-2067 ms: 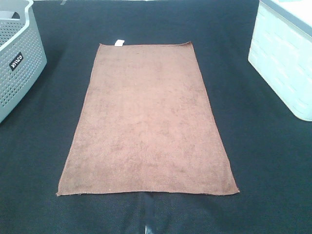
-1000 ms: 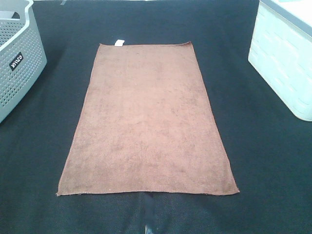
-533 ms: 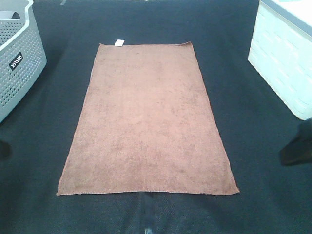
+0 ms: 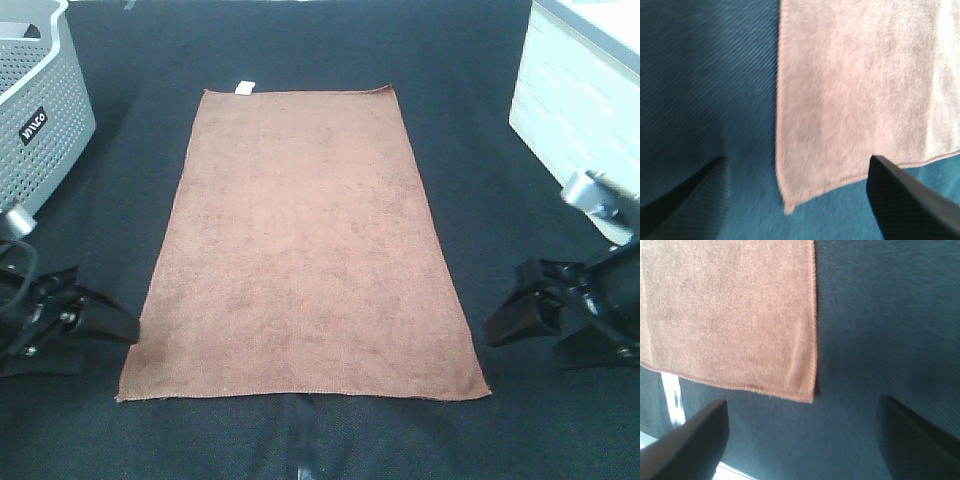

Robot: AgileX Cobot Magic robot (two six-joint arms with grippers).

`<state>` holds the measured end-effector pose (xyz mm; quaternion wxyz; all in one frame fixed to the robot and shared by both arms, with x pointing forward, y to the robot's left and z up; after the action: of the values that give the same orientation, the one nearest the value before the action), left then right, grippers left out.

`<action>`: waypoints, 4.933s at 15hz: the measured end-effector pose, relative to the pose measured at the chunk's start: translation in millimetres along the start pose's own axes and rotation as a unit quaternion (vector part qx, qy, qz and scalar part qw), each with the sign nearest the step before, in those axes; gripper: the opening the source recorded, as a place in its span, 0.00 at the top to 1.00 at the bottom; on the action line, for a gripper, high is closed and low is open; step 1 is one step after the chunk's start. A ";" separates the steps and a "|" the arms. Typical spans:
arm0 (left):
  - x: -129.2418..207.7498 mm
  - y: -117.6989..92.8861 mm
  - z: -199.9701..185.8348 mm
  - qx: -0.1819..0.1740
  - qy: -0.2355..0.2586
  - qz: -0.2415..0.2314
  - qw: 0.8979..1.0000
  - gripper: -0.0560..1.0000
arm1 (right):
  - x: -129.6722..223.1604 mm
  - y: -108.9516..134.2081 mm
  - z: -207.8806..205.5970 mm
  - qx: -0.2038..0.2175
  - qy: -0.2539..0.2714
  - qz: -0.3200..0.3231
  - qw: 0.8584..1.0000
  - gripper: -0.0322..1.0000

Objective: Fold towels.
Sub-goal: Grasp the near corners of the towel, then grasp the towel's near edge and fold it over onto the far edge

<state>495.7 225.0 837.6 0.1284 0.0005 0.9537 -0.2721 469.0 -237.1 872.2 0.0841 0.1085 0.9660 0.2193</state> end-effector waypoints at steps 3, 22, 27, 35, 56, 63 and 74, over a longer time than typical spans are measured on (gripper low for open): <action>2.0 2.9 14.8 0.017 0.011 -0.008 1.000 0.27 | 0.1 2.6 24.8 -0.002 0.013 -0.021 1.000 0.23; -6.7 -35.4 15.9 -0.009 0.068 0.120 0.990 0.94 | -2.3 52.8 48.1 -0.014 0.063 -0.028 0.997 0.97; 33.7 -34.1 -8.0 -0.021 0.091 0.117 0.989 0.95 | 5.8 54.6 13.2 0.007 0.049 -0.028 0.998 0.97; 58.5 -36.2 -31.1 -0.031 0.038 0.099 0.994 0.95 | 62.7 29.4 3.1 0.009 0.083 -0.013 0.996 0.97; -258.0 -54.1 14.6 -0.140 -0.261 0.253 0.921 0.95 | -260.1 177.4 45.3 -0.032 -0.201 -0.171 0.964 0.97; -309.7 -39.9 44.3 -0.175 -0.306 0.285 0.891 0.95 | -300.5 172.5 77.4 -0.004 -0.250 -0.182 0.951 0.97; -306.6 -6.3 77.6 -0.220 -0.298 0.286 0.884 0.35 | -309.0 145.8 115.2 0.011 -0.257 -0.171 0.951 0.34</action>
<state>810.7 200.4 852.5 0.4755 0.1635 0.8644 0.0062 815.7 -138.2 869.6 0.3648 -0.0047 0.9180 0.1555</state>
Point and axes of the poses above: a point on each arm's last joint axis where the gripper is mounted, z pointing out along that axis toward the gripper, y along the wrist's bending axis when the last joint is at zero, x = y × z, the point moved 5 cm from there along z, pointing out along that axis toward the gripper, and after that the axes turned 11 degrees about z, right-handed, at the moved point
